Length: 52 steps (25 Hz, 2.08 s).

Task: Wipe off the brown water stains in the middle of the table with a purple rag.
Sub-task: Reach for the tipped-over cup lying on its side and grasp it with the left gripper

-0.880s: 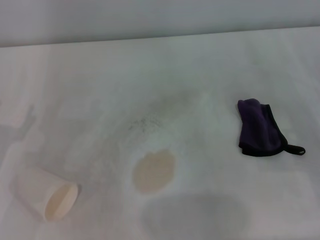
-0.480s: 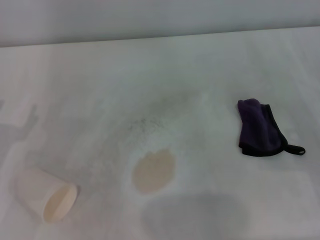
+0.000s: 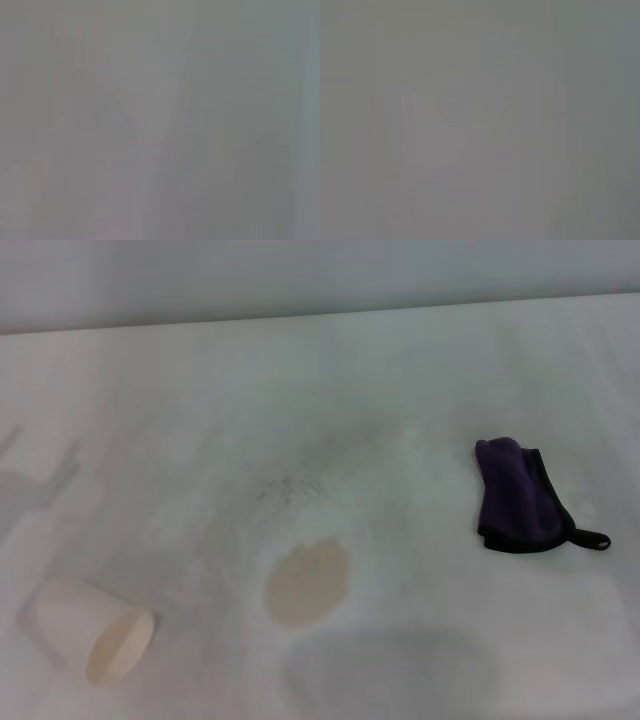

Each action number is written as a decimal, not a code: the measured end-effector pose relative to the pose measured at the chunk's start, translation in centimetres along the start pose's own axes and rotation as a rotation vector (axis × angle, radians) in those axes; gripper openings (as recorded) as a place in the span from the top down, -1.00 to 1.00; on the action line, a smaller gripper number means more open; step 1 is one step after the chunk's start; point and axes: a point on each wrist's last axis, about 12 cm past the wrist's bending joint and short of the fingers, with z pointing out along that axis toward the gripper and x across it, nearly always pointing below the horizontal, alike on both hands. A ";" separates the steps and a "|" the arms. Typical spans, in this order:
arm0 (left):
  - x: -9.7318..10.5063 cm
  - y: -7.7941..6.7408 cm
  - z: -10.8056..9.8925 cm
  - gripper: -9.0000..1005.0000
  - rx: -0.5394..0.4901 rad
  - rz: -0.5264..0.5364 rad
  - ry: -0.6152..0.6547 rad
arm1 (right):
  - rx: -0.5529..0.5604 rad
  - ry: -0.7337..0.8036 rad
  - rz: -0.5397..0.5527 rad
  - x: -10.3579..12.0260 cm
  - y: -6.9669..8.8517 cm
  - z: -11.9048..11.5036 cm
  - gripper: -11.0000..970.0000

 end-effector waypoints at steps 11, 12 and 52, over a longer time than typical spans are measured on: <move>-5.5 3.0 1.2 -0.74 0.290 0.056 0.305 | -0.012 -0.012 0.002 -0.3 0.4 0.8 -0.80; -6.0 2.9 1.3 -0.74 0.330 0.079 0.347 | -0.014 -0.014 0.003 -0.3 0.5 0.9 -0.80; -12.1 0.3 1.3 -0.74 0.818 0.627 0.890 | 0.087 -0.031 0.016 -1.2 -0.2 3.5 -0.80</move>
